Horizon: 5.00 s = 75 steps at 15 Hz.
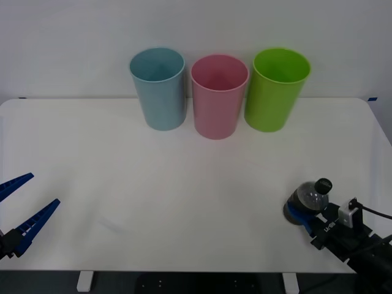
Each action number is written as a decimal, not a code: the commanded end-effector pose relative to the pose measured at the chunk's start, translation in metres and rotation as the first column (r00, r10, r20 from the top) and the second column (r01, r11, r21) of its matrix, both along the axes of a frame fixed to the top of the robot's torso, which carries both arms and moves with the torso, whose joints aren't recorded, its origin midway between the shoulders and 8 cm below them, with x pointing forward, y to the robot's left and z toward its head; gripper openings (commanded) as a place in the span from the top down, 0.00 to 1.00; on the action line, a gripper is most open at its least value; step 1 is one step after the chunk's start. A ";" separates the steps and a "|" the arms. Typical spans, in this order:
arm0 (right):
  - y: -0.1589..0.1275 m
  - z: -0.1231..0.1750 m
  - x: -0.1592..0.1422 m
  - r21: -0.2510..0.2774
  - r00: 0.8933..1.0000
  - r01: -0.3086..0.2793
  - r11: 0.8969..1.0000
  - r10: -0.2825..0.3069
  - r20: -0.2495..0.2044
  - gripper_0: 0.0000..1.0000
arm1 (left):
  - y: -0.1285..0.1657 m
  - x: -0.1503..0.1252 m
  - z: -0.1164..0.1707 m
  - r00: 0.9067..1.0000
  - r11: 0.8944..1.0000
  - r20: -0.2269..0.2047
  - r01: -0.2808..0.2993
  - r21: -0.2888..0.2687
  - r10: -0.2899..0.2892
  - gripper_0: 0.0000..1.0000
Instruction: Grasp the object on the table and drop it into the matching bin: aluminum can to the light blue bin, PET bottle to the pink bin.
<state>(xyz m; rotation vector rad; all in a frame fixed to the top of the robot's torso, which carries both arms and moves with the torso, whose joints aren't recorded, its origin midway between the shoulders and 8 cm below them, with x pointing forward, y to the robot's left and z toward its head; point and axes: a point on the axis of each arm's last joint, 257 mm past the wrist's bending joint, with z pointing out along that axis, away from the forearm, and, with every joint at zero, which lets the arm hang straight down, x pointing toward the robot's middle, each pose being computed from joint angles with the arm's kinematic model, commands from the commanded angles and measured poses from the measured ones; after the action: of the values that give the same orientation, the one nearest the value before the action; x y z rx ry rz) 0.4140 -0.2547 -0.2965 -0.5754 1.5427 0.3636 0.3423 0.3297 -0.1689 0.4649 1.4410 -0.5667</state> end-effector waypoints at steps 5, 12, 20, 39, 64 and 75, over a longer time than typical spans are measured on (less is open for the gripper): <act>0.001 0.046 0.001 0.072 1.000 -0.020 0.997 0.018 0.023 1.00 | 0.000 0.000 0.000 1.000 1.000 0.000 0.000 0.000 0.000 0.00; 0.006 0.117 -0.005 0.189 0.998 -0.057 0.980 0.051 0.035 1.00 | 0.000 0.000 0.000 1.000 1.000 0.000 0.000 0.000 0.000 0.00; 0.022 0.196 -0.002 0.293 0.986 -0.167 0.941 0.155 0.062 1.00 | 0.000 0.000 0.000 1.000 1.000 0.000 0.000 0.000 0.000 0.00; 0.108 0.301 0.144 0.113 0.949 -0.303 0.946 0.289 0.127 1.00 | 0.000 0.000 0.000 1.000 1.000 0.000 0.000 0.000 0.000 0.00; 0.203 0.287 0.266 0.041 0.981 -0.183 0.982 0.179 0.076 0.00 | 0.000 0.000 0.000 1.000 1.000 0.000 0.000 0.000 0.000 0.00; 0.180 0.283 0.241 0.032 0.971 -0.201 0.979 0.195 0.137 0.00 | 0.000 0.000 0.000 1.000 1.000 0.000 0.000 0.000 0.000 0.00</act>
<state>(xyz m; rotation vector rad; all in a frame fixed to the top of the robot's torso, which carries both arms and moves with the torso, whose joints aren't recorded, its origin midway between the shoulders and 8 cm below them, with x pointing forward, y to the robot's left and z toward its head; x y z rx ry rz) 0.6599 -0.0718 -0.0135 -0.7028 1.3575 0.5053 0.3423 0.3297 -0.1689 0.4649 1.4410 -0.5666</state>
